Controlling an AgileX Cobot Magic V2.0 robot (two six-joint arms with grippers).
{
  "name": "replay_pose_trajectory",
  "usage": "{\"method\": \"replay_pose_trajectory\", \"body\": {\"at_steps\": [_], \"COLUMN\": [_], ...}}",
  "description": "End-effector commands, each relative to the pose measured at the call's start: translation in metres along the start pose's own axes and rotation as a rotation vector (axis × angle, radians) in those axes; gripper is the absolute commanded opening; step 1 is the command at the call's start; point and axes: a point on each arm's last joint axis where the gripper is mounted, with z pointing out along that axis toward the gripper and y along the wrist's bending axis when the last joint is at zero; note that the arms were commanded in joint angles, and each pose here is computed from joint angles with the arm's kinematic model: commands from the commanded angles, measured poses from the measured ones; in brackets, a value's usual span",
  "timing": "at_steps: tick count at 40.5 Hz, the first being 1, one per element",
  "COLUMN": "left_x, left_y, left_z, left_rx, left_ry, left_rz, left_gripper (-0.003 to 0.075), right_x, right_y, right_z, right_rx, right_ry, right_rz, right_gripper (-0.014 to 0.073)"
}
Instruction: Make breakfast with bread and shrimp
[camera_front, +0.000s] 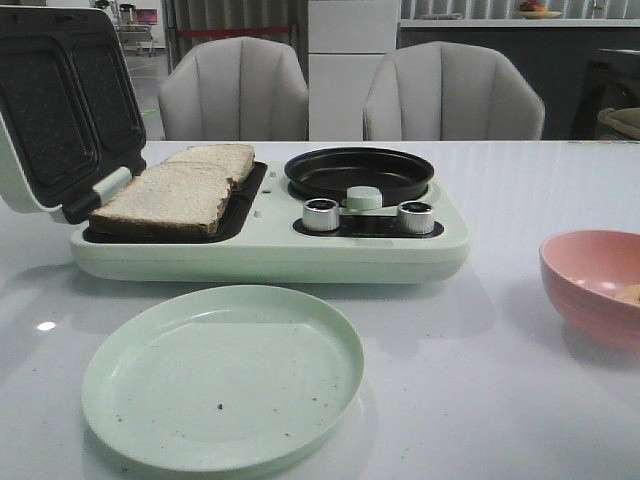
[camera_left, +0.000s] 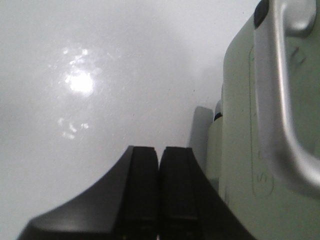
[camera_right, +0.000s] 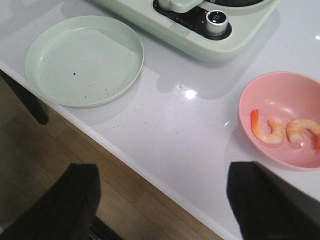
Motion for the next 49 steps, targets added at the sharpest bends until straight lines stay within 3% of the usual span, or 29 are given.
{"method": "replay_pose_trajectory", "body": {"at_steps": [1,12,26,35,39,43,49], "left_x": [-0.025,-0.022,-0.004,0.040,0.077,0.101,0.129], "left_y": [-0.023,-0.062,-0.126,-0.173,-0.196,-0.206,-0.214], "left_z": [-0.002,0.017,-0.007,-0.032,-0.046,-0.054,-0.075], "left_rx": [0.056,0.159,0.298,0.350,0.383,0.393,0.384], "left_ry": [-0.094,-0.031,0.041,0.039,0.069,0.104,0.105], "left_rz": [0.032,0.100,0.278,0.442,0.561,0.657,0.689], "left_gripper": [0.0099,0.0099,0.0100,0.0102,0.0102,0.0102,0.0103], "right_x": [-0.013,-0.013,-0.013,-0.013,-0.013,-0.013,-0.013], "right_y": [0.000,0.000,0.000,0.000,0.000,0.000,0.000], "right_z": [-0.005,-0.005,-0.005,-0.005,-0.005,-0.005,-0.005], "right_rx": [0.006,0.006,0.006,0.006,0.006,0.006,0.006], "right_ry": [-0.091,-0.091,-0.091,-0.091,-0.091,-0.091,-0.091], "right_rz": [-0.006,-0.006,-0.006,-0.006,-0.006,-0.006,-0.006], "right_gripper": [0.0619,0.0619,0.0619,0.0619,0.0619,0.0619,0.0619]}}
